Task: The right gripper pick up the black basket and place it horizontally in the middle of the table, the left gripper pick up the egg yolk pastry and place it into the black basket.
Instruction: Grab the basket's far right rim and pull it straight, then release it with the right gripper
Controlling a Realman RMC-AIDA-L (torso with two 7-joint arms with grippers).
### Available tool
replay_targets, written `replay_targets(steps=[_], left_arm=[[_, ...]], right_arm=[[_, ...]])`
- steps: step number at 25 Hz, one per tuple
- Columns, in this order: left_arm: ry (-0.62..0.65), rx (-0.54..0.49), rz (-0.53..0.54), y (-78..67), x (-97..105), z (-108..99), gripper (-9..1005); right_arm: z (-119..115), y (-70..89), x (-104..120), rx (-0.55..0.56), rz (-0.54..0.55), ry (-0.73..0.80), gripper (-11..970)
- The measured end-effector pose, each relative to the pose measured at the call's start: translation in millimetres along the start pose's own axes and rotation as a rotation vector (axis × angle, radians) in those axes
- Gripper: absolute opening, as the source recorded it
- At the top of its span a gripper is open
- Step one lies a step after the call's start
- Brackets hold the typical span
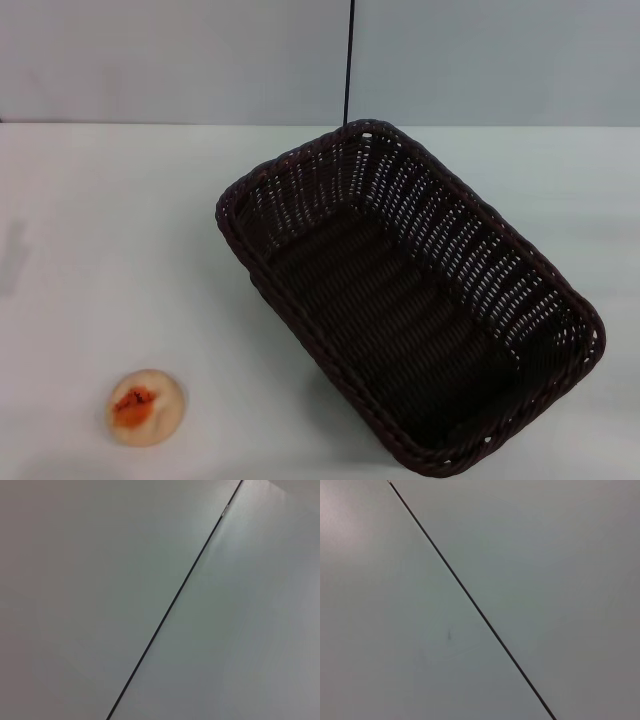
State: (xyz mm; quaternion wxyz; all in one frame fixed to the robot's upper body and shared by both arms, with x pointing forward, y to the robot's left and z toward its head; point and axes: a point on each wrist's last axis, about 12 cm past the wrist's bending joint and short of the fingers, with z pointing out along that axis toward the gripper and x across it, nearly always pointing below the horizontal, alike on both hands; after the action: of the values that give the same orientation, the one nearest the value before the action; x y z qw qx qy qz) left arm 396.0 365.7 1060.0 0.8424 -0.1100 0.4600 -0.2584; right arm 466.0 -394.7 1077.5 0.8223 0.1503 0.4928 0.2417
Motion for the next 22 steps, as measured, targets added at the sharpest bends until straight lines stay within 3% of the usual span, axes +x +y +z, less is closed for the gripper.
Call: replay_targets(steps=[16, 22], left_arm=[[-0.008, -0.010, 0.006, 0.8, -1, -1, 814], [-0.008, -0.011, 0.007, 0.8, -2, -2, 813]], right_arm=[[17, 7.9, 3, -0.121, 0.022, 0.098, 450], [50, 22.3, -15, -0.371, 0.100, 0.370, 555]])
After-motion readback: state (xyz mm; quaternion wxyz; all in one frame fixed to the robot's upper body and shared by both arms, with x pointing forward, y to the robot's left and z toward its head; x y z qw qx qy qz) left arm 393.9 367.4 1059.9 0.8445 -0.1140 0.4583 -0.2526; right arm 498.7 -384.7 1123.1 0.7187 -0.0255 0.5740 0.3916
